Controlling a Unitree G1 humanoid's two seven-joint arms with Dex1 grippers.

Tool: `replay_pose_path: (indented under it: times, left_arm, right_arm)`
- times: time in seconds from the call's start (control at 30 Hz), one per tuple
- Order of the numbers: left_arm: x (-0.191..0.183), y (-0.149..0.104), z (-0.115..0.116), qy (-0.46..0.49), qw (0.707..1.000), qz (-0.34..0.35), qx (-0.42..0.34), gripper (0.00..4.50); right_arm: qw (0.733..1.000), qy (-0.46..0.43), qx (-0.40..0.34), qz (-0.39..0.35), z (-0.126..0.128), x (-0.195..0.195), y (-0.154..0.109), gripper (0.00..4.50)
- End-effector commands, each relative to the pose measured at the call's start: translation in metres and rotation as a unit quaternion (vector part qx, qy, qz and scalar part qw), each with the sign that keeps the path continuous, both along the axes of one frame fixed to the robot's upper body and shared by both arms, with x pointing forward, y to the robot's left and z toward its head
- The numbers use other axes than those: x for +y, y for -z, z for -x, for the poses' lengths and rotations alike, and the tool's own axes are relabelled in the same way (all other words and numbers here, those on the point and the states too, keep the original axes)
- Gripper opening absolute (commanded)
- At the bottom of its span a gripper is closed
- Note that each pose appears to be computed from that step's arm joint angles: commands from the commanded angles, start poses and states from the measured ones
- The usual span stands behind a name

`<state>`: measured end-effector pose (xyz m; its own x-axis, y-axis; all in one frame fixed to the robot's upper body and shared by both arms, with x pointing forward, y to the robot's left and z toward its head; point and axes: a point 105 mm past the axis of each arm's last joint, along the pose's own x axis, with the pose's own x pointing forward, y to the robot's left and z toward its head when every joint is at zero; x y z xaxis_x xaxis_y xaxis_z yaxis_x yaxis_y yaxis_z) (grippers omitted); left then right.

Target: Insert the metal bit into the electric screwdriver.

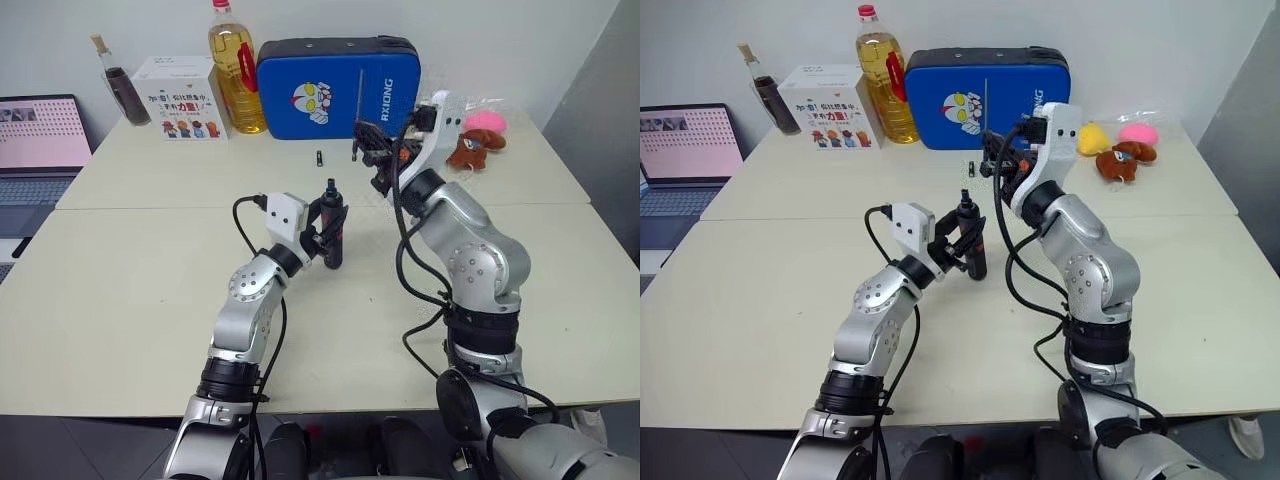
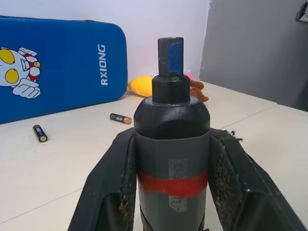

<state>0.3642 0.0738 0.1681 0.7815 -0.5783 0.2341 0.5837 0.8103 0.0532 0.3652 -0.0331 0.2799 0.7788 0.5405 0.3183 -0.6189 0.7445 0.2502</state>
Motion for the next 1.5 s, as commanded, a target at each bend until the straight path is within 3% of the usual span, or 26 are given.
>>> replay_pose_path:
  times: [0.03, 0.13, 0.37, 0.77, 1.5]
  left_arm:
    - [-0.004, -0.017, 0.001, -0.001, 1.0, 0.003, -0.028, 1.67]
    - [-0.007, -0.022, 0.001, -0.008, 0.999, 0.014, -0.035, 1.67]
    - [-0.015, -0.067, -0.005, -0.017, 0.994, 0.062, -0.089, 1.67]
    - [-0.042, -0.024, -0.035, -0.041, 0.999, -0.002, -0.035, 1.67]
    - [-0.035, -0.02, -0.03, -0.049, 0.998, 0.004, -0.034, 1.67]
  right_arm:
    - [0.999, 0.001, -0.033, -0.007, 0.004, 0.007, -0.013, 0.04]
    - [0.999, 0.013, -0.046, 0.002, 0.002, 0.011, -0.012, 0.04]
    - [0.995, 0.039, -0.094, -0.021, 0.001, 0.0, -0.037, 0.04]
    - [0.988, 0.096, -0.119, 0.02, -0.009, 0.008, -0.032, 0.04]
    - [0.985, 0.132, -0.095, 0.053, -0.014, 0.014, -0.002, 0.04]
